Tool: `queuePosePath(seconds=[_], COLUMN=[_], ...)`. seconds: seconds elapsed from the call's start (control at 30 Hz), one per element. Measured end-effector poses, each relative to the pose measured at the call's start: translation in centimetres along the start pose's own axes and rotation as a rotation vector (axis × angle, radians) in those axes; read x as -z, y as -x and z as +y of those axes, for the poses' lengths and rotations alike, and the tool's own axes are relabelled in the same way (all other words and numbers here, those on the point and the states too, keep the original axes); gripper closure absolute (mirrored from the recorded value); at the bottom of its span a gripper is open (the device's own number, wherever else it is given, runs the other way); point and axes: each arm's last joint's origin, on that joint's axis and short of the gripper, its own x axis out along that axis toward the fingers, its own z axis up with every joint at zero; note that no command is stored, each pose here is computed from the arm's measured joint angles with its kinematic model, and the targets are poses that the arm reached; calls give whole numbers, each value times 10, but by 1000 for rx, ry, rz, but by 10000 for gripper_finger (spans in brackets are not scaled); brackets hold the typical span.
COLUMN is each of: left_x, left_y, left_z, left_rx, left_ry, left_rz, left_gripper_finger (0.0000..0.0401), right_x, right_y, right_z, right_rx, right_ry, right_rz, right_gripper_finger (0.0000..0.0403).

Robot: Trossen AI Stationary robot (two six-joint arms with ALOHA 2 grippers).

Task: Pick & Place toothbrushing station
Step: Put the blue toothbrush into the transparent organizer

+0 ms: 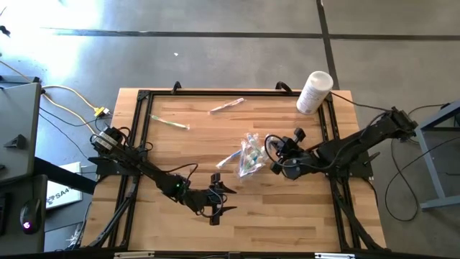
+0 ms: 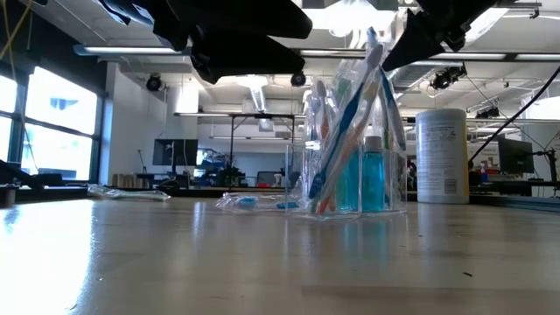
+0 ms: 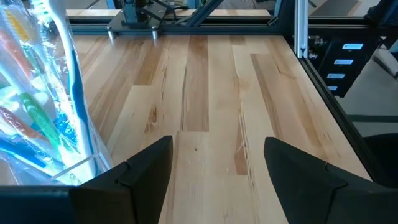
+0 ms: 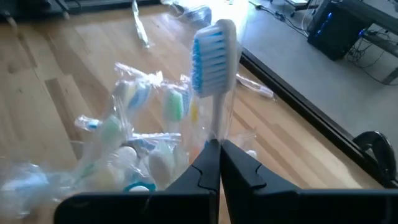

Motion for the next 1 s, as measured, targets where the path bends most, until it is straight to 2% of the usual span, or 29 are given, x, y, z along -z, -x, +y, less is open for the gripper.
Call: queuePosePath(seconds=[0.33, 0.73, 1.0], left_x=[1, 3, 3], left_y=[0, 0, 0], left_z=[0, 1, 1], left_rx=[-1, -7, -7], left_ry=[-3, -12, -13], left_rz=[5, 27, 28], left_gripper_finger=[153, 153, 153], right_x=[-3, 7, -6], right_y=[-7, -25, -19], right_z=[-1, 22, 23], right_rx=[9, 6, -46], right_ry=[-3, 69, 87], right_rz=[3, 10, -64], right_gripper_finger=[401, 401, 401])
